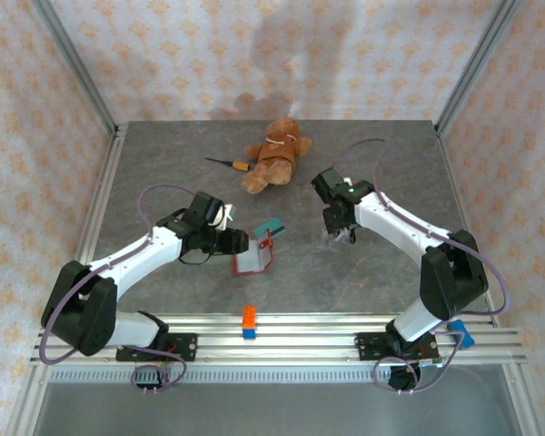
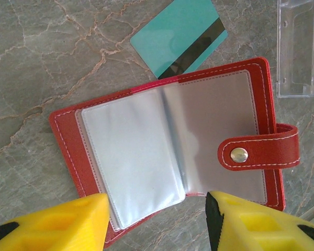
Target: Put the credit cards into the card holder
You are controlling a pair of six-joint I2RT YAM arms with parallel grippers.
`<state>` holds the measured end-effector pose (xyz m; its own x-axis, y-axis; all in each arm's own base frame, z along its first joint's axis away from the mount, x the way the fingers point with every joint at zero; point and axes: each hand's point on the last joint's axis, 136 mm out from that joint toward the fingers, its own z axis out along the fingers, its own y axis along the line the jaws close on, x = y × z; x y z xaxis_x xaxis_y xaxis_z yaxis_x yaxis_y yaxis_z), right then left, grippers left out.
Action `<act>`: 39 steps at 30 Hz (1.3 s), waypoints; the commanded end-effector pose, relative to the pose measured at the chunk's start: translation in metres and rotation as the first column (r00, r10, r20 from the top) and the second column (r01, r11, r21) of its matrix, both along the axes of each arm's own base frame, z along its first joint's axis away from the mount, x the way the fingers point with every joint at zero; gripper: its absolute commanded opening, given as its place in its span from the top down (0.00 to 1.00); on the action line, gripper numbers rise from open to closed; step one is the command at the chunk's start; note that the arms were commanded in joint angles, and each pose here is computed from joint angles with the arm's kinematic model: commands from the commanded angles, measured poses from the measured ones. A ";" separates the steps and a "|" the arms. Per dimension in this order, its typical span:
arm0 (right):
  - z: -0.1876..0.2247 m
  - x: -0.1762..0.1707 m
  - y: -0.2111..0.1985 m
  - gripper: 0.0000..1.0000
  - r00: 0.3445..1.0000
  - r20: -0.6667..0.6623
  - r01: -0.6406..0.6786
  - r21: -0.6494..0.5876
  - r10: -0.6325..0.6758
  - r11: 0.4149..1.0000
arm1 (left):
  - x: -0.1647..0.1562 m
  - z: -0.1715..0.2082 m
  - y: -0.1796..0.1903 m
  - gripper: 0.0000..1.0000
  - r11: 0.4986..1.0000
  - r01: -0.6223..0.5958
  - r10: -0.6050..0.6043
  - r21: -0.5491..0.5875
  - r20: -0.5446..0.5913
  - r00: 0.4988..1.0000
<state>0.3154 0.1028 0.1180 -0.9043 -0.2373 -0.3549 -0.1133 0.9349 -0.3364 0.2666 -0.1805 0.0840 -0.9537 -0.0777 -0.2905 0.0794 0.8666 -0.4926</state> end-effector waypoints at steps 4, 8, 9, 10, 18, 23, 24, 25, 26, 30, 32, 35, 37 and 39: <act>0.014 0.000 -0.017 0.27 0.999 0.040 0.018 -0.099 -0.015 0.995 | 0.007 0.009 0.004 0.47 1.000 0.001 -0.001 0.014 0.028 1.000; 0.012 0.000 -0.016 0.31 0.999 0.036 0.015 -0.091 -0.011 0.996 | 0.005 0.007 0.005 0.47 1.000 -0.007 0.006 0.011 0.039 0.999; 0.012 0.000 -0.016 0.34 0.999 0.037 0.016 -0.095 -0.013 0.995 | 0.005 0.007 0.006 0.47 1.000 -0.007 0.006 0.014 0.037 0.999; 0.012 0.000 -0.017 0.36 0.999 0.037 0.016 -0.099 -0.013 0.995 | 0.004 0.006 0.006 0.47 1.000 -0.006 0.005 0.016 0.031 0.999; 0.012 -0.001 -0.018 0.58 1.000 0.028 0.005 -0.107 -0.002 0.994 | 0.004 0.005 0.003 0.47 1.000 0.003 -0.004 0.008 0.019 1.000; 0.010 -0.002 -0.016 0.74 1.000 0.011 -0.003 -0.102 0.004 0.995 | 0.004 0.002 0.001 0.47 1.000 0.009 -0.009 0.000 0.011 1.000; 0.010 -0.003 -0.017 0.76 1.000 0.012 -0.001 -0.102 0.002 0.995 | 0.003 0.001 0.001 0.47 1.000 0.011 -0.011 0.004 0.006 1.000; 0.010 -0.003 -0.017 0.79 1.000 0.012 -0.001 -0.102 0.003 0.995 | 0.003 0.002 0.002 0.47 1.000 0.012 -0.012 0.007 0.004 1.000; 0.010 -0.003 -0.017 0.80 1.000 0.011 -0.002 -0.102 0.004 0.995 | 0.003 0.002 0.002 0.47 1.000 0.013 -0.013 0.005 0.003 1.000; 0.008 -0.004 -0.011 0.90 1.000 -0.001 -0.014 -0.067 0.014 0.998 | 0.002 0.000 0.000 0.47 1.000 0.014 -0.014 -0.003 0.004 1.000; 0.008 -0.005 -0.011 0.92 1.000 -0.004 -0.013 -0.067 0.013 0.998 | 0.001 -0.002 0.000 0.47 1.000 0.026 -0.026 0.001 -0.014 1.000; 0.009 -0.006 -0.005 0.96 1.000 -0.007 -0.020 -0.030 0.020 0.999 | -0.001 -0.003 -0.002 0.47 1.000 0.027 -0.027 -0.007 -0.024 0.999; 0.013 -0.007 0.000 0.99 1.000 -0.004 -0.026 0.008 0.026 1.000 | -0.002 -0.003 -0.001 0.47 1.000 0.026 -0.026 -0.009 -0.019 0.999; 0.017 -0.008 0.003 1.00 1.000 0.007 -0.027 0.039 0.027 0.999 | -0.002 -0.001 -0.001 0.47 1.000 0.030 -0.030 -0.004 -0.017 0.999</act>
